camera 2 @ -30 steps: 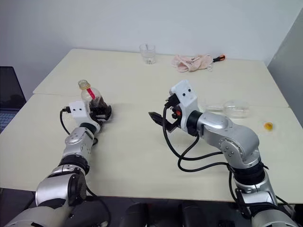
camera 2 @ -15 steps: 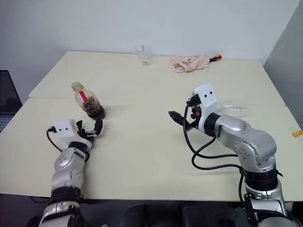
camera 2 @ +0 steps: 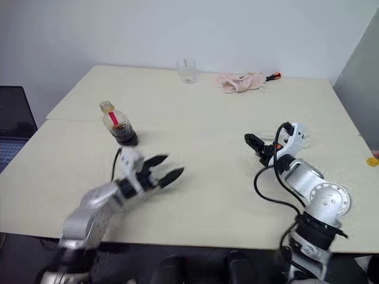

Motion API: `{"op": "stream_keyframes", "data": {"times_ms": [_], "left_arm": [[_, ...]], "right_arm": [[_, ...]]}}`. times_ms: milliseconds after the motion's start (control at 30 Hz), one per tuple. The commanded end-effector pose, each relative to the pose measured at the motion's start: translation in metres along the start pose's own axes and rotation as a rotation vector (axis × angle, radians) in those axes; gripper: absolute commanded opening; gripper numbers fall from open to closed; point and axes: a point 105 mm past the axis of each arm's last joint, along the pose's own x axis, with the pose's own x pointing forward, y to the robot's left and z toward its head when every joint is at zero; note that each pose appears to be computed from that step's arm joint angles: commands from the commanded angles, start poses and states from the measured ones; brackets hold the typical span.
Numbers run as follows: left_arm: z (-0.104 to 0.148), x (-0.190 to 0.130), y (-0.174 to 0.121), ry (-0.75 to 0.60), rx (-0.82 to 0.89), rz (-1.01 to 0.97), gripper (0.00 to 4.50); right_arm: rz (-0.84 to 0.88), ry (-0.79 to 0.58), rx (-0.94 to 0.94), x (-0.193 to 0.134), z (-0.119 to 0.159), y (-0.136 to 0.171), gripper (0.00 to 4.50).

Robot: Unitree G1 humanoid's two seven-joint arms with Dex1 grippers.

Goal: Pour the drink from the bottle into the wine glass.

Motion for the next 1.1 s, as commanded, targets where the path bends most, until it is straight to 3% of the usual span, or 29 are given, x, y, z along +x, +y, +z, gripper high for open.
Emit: {"op": "stream_keyframes", "data": {"times_ms": [33,167,267,767,867,1100], "left_arm": [[-0.007,0.007,-0.018,0.064,-0.017,-0.126,4.46],[-0.005,0.008,-0.030,0.150,0.122,-0.251,4.46],[0.008,0.012,-0.027,0.130,0.147,-0.267,4.46],[0.022,0.009,-0.006,0.134,0.232,-0.196,4.46],[0.025,0.009,-0.002,0.134,0.249,-0.176,4.50],[0.033,0.005,0.008,0.126,0.273,-0.159,4.50]], "right_arm": [[-0.028,-0.074,0.131,-0.001,0.018,-0.004,4.50],[-0.040,-0.133,0.334,0.015,0.029,-0.010,4.50],[-0.087,-0.190,0.445,0.023,0.041,-0.021,4.50],[-0.184,-0.200,0.541,0.074,0.035,-0.061,4.50],[-0.220,-0.229,0.525,0.080,0.040,-0.070,3.87],[-0.213,-0.262,0.411,0.066,0.061,-0.070,1.38]]}}
